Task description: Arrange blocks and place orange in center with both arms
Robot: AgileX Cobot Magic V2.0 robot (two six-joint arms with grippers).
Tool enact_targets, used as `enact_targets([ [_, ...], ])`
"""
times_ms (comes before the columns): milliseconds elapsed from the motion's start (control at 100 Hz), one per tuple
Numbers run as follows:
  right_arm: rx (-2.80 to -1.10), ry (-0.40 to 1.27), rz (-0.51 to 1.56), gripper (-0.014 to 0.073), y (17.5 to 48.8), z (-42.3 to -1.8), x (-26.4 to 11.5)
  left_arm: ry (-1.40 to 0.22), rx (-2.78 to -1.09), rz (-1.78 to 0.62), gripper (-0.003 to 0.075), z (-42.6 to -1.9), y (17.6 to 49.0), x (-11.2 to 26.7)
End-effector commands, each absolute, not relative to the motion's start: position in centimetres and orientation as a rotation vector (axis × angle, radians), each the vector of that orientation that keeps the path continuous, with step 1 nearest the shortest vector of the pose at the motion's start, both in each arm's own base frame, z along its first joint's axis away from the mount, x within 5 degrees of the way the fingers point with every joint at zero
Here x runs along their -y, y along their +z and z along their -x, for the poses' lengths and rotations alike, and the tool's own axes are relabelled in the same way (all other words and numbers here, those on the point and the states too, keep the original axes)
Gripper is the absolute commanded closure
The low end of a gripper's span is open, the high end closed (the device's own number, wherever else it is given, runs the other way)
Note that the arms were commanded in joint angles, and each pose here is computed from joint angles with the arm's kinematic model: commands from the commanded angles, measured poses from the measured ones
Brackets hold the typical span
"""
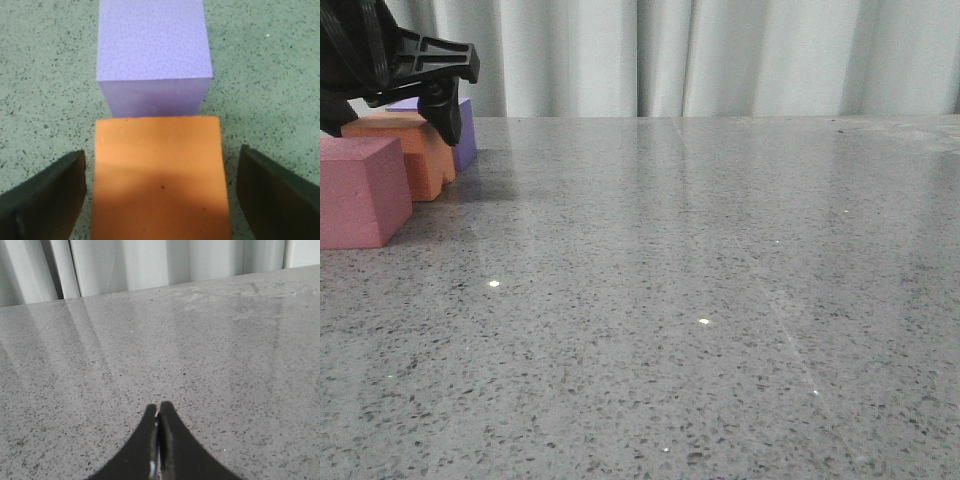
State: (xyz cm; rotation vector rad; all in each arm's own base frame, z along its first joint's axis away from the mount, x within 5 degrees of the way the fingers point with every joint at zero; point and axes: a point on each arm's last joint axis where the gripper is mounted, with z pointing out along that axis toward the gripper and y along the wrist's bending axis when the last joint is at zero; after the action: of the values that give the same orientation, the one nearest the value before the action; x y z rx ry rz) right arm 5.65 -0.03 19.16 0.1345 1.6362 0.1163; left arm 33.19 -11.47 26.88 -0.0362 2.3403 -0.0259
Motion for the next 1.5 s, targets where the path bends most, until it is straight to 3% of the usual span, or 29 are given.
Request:
enact_targets([
  [0,-1.519,0.11,-0.127,0.0662,20.5,-5.4,0.1,-0.08,-2.25,0.024,0.0126,-33.1,29.2,11.6],
  [290,-1.519,0.11,-0.127,0.0662,20.5,-5.4,0.1,-0.088,-2.202,0.044,0.0127,-31.9,31.5,10.9],
  [810,-1.52,0.106,-0.123,0.0662,20.5,-5.4,0.1,-0.071,-1.932,-0.016,0.0149,-22.2,42.0,6.8],
  [880,-1.52,0.106,-0.123,0.0662,20.5,-5.4,0.1,-0.051,-1.914,-0.026,0.0207,-20.9,42.6,6.1],
  [950,-1.52,0.106,-0.123,0.0662,20.5,-5.4,0.1,-0.041,-1.897,-0.035,0.0315,-19.7,42.9,5.5],
  [1130,-1.52,0.106,-0.123,0.0662,20.5,-5.4,0.1,-0.049,-1.854,-0.034,0.0741,-16.9,42.7,4.3],
  [1490,-1.52,0.106,-0.123,0.0662,20.5,-5.4,0.1,-0.038,-1.804,-0.021,0.0739,-13.7,42.6,2.6],
])
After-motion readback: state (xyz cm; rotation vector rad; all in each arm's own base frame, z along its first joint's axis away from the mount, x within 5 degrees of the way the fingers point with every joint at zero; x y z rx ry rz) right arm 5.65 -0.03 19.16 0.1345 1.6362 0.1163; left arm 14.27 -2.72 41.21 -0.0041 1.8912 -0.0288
